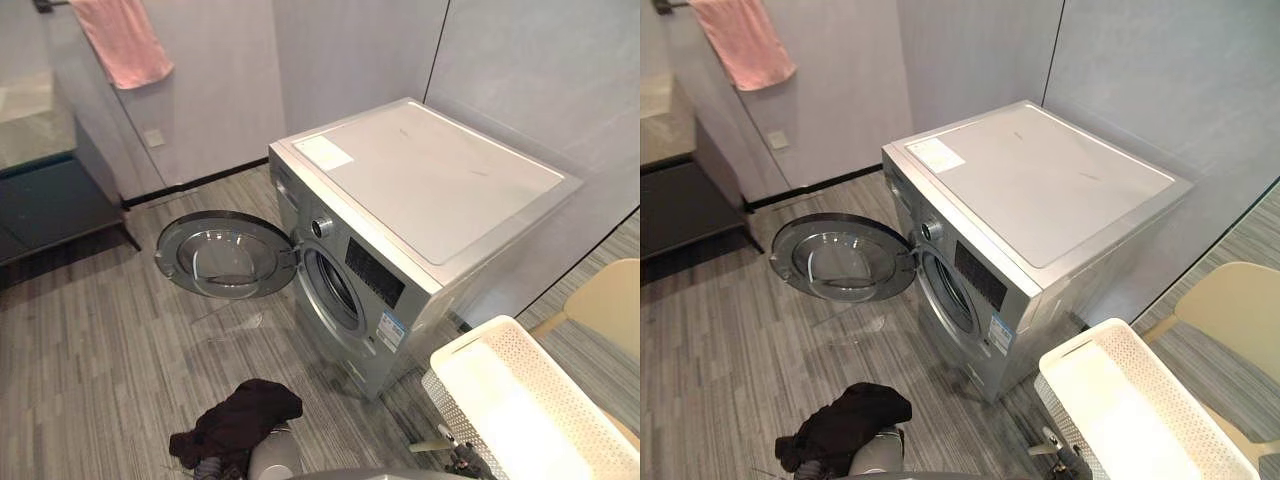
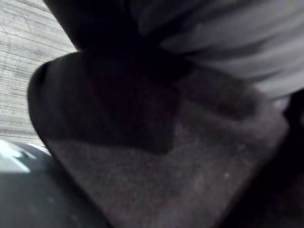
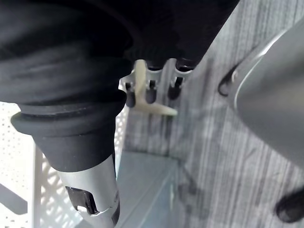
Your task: Pick up the laundry basket with both hands and put the clothes into the washing machine.
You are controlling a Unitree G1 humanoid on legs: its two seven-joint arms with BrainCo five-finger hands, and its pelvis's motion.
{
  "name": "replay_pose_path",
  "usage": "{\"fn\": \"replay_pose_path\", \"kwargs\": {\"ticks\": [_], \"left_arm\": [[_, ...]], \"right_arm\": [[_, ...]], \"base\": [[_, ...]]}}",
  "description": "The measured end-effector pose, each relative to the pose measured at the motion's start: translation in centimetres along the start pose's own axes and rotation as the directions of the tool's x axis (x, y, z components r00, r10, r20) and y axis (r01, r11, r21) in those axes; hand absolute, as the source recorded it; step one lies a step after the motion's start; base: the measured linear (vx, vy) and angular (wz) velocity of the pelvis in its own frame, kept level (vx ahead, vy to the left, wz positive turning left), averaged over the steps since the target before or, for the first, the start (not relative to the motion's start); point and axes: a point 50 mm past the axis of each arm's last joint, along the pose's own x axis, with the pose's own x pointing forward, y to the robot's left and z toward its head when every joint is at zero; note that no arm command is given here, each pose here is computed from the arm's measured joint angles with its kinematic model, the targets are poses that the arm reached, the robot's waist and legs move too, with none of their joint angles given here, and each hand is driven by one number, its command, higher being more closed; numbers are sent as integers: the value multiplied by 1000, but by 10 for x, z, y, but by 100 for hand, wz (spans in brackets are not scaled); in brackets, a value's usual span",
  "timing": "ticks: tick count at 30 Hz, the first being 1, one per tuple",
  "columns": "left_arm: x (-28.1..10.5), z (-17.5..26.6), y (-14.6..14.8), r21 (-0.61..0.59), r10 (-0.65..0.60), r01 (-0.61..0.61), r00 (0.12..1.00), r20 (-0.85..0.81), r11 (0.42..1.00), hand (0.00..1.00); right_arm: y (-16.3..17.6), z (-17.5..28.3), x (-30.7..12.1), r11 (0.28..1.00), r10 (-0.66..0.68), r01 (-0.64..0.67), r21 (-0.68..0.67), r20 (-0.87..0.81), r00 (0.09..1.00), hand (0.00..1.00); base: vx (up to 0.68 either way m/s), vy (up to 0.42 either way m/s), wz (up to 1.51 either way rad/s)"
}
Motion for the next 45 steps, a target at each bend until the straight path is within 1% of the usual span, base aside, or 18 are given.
{"fn": "replay_pose_path", "kwargs": {"ticks": [2, 4, 5, 10, 11, 16, 19, 22, 24, 26, 30, 32, 36, 38, 40, 42, 44, 45], "left_arm": [[-4, -18, 8, 3, 31, -31, 998, -59, 1000, 100], [-4, -24, 25, 32, 76, -73, 993, -94, 997, 100], [-2, -18, 26, 79, 74, -68, 994, -80, 995, 100], [0, -11, 22, 192, 38, -27, 998, -55, 981, 100], [0, -9, 20, 211, 28, -17, 998, -50, 977, 100], [4, 4, 3, 216, -19, 21, 1000, -14, 976, 100], [5, 10, -25, 217, -91, 88, 996, 3, 972, 100], [5, 16, -47, 211, -155, 149, 988, 12, 966, 100], [2, 12, -58, 213, -181, 176, 983, 5, 961, 100], [-1, 15, -64, 202, -206, 196, 978, 30, 960, 100], [-5, 17, -68, 196, -239, 223, 969, 65, 955, 100], [-6, 22, -66, 229, -250, 225, 964, 86, 947, 100], [-6, 34, -70, 253, -273, 235, 953, 128, 939, 100], [-8, 28, -72, 233, -267, 234, 956, 120, 944, 100], [-7, 29, -70, 240, -259, 226, 959, 118, 944, 100], [-2, 41, -69, 305, -261, 210, 956, 136, 929, 100], [-2, 36, -67, 371, -273, 215, 956, 111, 904, 100], [-3, 35, -69, 426, -295, 226, 950, 103, 876, 100]], "right_arm": [[-9, 0, 0, 1000, -28, 28, 6, -1, 1000, 0], [-14, -19, -4, 998, -49, 52, 35, -67, 997, 0], [-22, -36, -10, 993, -78, 87, 78, -112, 991, 0], [-30, -36, -11, 988, -106, 117, 102, -111, 988, 0], [-31, -33, -11, 988, -107, 117, 102, -100, 989, 0], [-28, -31, -11, 994, -85, 90, 56, -89, 992, 0], [-28, -31, -11, 994, -85, 91, 57, -91, 992, 0], [-28, -31, -10, 992, -94, 101, 75, -91, 991, 0], [-35, -30, -11, 986, -119, 128, 102, -88, 989, 0], [-38, -26, -11, 989, -121, 127, 82, -72, 990, 0], [-30, -13, -7, 997, -77, 77, 6, -31, 997, 0], [-20, -8, -6, 998, -40, 40, -38, -12, 999, 0], [6, 1, -1, 999, 21, -20, -32, 15, 1000, 0], [4, 4, 1, 998, 15, -14, -54, 10, 1000, 0], [6, -2, 1, 999, 16, -16, -50, -12, 1000, 0], [5, -10, 0, 1000, 7, -8, -19, -40, 999, 0], [3, -17, -2, 1000, -3, 3, -8, -59, 998, 0], [3, -18, -2, 1000, 0, 0, -7, -58, 998, 0]], "base": [[287, 599, -87], [285, 537, -34], [268, 384, 8], [164, 406, -56], [38, 310, -90], [3, 164, -101], [75, -53, -85], [133, -104, -40], [137, -41, -1], [134, 4, -11], [212, 87, -65], [326, 178, -62], [248, 247, -59], [245, 495, -66], [183, 414, -25], [183, 385, -6], [101, 333, -21], [47, 257, -43]]}}
